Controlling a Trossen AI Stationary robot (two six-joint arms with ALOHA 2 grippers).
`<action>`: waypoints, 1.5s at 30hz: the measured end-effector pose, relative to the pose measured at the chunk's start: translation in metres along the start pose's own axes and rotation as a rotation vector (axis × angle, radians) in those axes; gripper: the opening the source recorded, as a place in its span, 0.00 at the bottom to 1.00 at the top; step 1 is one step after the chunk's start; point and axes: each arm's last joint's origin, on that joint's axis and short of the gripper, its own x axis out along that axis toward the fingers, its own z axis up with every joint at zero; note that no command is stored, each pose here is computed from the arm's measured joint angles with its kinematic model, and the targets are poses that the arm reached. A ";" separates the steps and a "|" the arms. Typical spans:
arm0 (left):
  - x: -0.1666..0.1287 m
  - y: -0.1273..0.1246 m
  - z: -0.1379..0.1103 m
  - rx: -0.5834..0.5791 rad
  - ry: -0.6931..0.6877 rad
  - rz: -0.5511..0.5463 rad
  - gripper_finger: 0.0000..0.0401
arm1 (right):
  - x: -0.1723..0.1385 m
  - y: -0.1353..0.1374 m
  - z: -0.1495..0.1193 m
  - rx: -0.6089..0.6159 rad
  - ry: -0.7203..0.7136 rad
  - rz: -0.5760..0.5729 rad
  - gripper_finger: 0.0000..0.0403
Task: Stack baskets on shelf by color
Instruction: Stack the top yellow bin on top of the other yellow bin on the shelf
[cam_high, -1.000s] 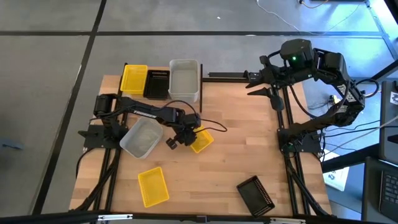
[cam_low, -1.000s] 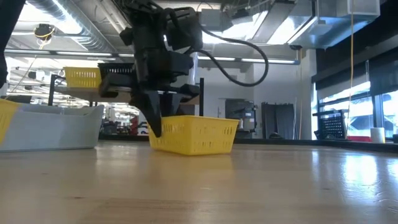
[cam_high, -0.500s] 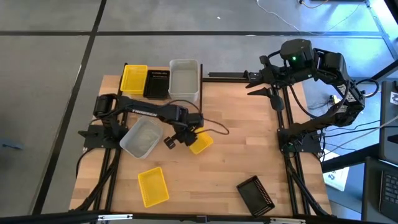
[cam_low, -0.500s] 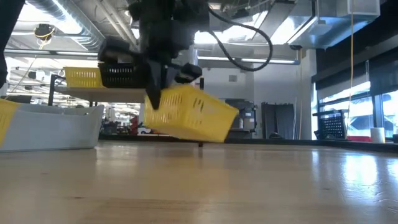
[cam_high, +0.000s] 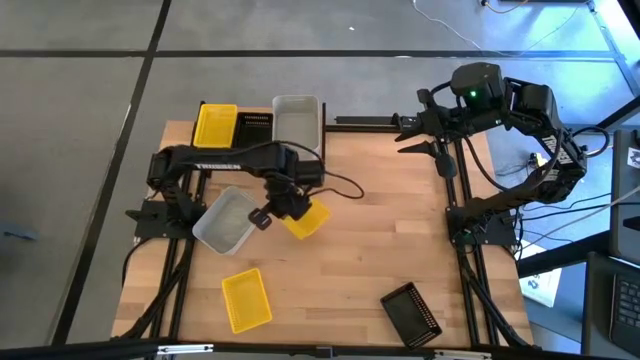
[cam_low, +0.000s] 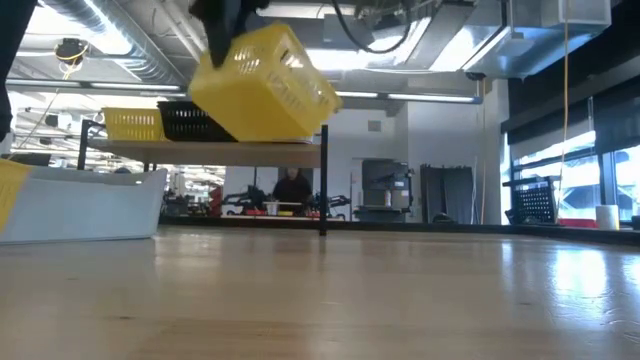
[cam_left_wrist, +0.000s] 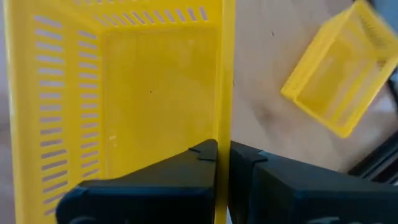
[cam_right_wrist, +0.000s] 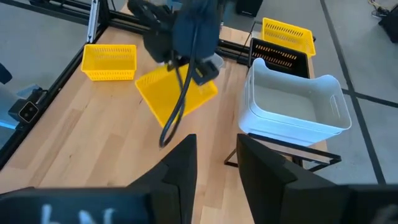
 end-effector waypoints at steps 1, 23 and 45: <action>-0.005 -0.001 0.000 -0.033 0.000 0.001 0.00 | 0.000 0.000 0.000 0.001 0.000 0.000 0.28; -0.154 -0.047 -0.050 -1.362 -0.464 0.840 0.00 | 0.016 -0.021 0.004 0.022 0.126 -0.374 0.28; -0.148 0.034 -0.186 -1.963 -0.228 0.807 0.00 | 0.057 -0.039 0.007 0.026 0.171 -0.354 0.28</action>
